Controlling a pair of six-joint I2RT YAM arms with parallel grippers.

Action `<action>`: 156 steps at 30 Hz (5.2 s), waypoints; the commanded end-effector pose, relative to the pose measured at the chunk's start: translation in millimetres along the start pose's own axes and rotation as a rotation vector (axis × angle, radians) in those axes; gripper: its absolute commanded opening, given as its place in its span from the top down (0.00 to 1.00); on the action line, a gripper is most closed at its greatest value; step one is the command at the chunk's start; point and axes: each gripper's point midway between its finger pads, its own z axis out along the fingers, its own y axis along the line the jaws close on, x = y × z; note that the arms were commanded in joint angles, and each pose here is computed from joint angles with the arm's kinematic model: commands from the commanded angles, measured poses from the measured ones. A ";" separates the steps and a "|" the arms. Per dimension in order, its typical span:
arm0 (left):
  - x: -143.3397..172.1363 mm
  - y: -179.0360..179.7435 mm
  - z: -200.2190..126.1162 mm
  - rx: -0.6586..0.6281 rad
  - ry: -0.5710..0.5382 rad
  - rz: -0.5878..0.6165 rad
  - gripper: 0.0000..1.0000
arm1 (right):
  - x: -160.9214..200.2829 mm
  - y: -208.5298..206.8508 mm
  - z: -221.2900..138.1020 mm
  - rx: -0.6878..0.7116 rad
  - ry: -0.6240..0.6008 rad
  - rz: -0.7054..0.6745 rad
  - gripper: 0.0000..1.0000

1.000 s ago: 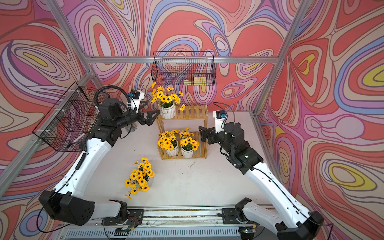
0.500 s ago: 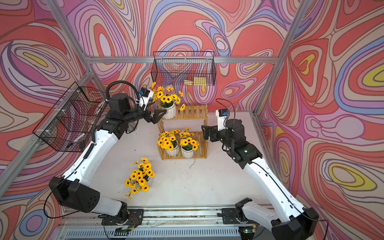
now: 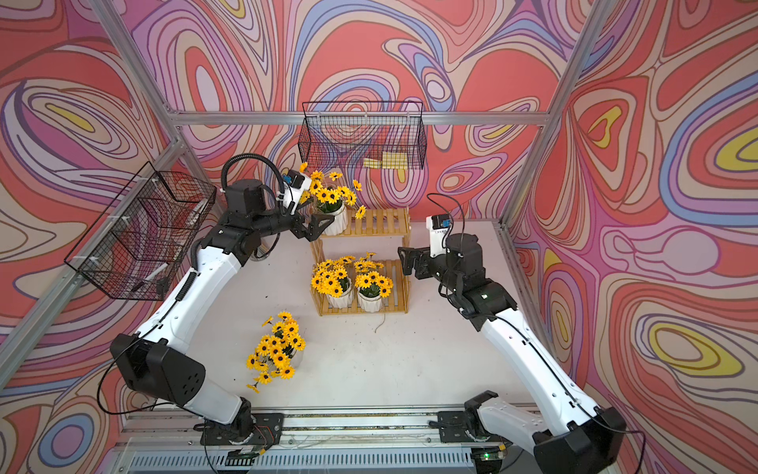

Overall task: Take the sunflower pots off the shelves
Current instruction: Pick up the sunflower pot from the shelf.

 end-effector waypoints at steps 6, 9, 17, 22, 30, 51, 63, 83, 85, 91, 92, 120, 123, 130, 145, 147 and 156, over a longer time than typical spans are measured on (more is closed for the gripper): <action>-1.8 -6.4 11.8 0.043 0.013 0.023 0.00 | -0.1 -0.6 2.7 -0.016 -0.004 0.015 0.02; -1.8 -7.3 16.0 0.052 0.016 0.020 0.00 | 1.0 -1.0 4.4 -0.019 -0.001 0.017 0.02; 1.1 -6.8 25.4 0.064 0.032 0.015 0.00 | 4.1 -1.0 8.2 -0.027 0.005 0.024 0.02; 8.0 -5.4 31.2 0.067 0.050 0.005 0.00 | 5.5 -1.1 9.8 -0.030 0.007 0.024 0.02; 21.0 -0.8 42.0 0.061 0.107 -0.009 0.00 | 7.8 -0.4 11.0 -0.037 0.012 0.025 0.02; 26.4 20.4 30.9 -0.114 0.050 0.005 0.00 | 10.1 -0.1 12.7 -0.045 0.017 0.036 0.02; 23.0 15.0 34.6 -0.073 0.036 -0.003 0.00 | 11.0 0.0 13.6 -0.046 0.021 0.034 0.02; 15.2 8.4 45.2 0.007 0.014 -0.024 0.00 | 15.0 -1.0 15.4 -0.044 0.030 0.034 0.02; 14.9 8.2 46.2 0.008 0.012 -0.026 0.00 | 15.4 -1.0 15.2 -0.045 0.030 0.034 0.02; 13.7 8.4 49.7 0.020 0.001 -0.040 0.00 | 16.8 -0.7 15.9 -0.048 0.034 0.034 0.02; 14.2 8.7 50.7 0.019 0.002 -0.046 0.00 | 16.9 -0.5 16.0 -0.049 0.034 0.034 0.02; 30.6 5.1 50.2 0.027 0.017 -0.036 0.28 | 18.1 -0.5 15.9 -0.050 0.039 0.030 0.02; 31.3 4.3 48.0 0.024 0.017 -0.023 0.34 | 18.9 -0.2 17.1 -0.052 0.042 0.029 0.02; 29.2 1.8 46.3 0.033 0.006 -0.018 0.68 | 19.5 0.4 19.4 -0.057 0.045 0.031 0.02; 1.8 -6.5 32.4 0.048 -0.072 -0.007 1.00 | 22.0 -0.4 22.1 -0.055 0.054 0.031 0.02; -3.2 -8.9 28.3 0.052 -0.086 -0.003 1.00 | 22.6 -1.0 22.4 -0.053 0.055 0.031 0.02; -23.8 -21.7 10.1 0.078 -0.145 0.013 1.00 | 23.3 -1.9 21.8 -0.048 0.053 0.032 0.02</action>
